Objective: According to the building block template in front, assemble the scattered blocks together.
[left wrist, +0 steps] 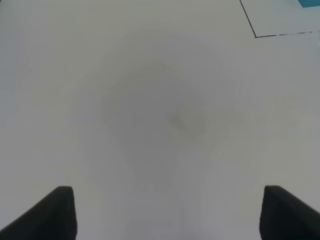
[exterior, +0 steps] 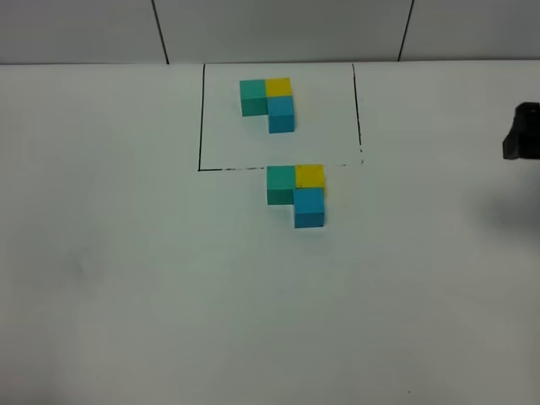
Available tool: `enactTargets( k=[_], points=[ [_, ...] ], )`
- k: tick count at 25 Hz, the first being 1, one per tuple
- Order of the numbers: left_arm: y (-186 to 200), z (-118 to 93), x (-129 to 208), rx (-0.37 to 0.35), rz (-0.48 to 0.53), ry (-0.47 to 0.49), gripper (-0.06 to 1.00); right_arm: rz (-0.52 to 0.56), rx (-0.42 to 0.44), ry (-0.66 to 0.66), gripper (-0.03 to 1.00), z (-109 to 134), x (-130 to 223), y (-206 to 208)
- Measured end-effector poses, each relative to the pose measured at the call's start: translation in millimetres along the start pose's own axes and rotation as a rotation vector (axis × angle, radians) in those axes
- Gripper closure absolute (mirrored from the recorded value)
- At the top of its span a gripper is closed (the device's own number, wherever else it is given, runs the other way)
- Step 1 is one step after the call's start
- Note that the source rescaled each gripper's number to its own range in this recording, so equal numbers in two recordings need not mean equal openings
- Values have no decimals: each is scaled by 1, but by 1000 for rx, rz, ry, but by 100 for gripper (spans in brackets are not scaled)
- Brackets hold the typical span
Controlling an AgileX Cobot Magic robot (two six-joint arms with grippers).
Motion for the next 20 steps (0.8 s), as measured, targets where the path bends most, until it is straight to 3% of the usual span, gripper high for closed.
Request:
enactTargets(
  k=[9, 20],
  points=[
    [0, 0, 0, 0, 0, 0, 23, -154, 4, 49, -3, 11, 84, 86],
    [0, 0, 0, 0, 0, 0, 23, -274, 16, 38, -3, 8, 175, 126]
  ],
)
Point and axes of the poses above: a point on each arm's last joint axis where the gripper is mounted, y pointing back along that axis away from the gripper, z along the wrist's bending axis when the last joint is at zero, x = y × z, the point moved 4 cm from there along -y, pointing out along that axis toward the gripper, and after that the axes turned 1 degree about -y, right-handed, at the moved point
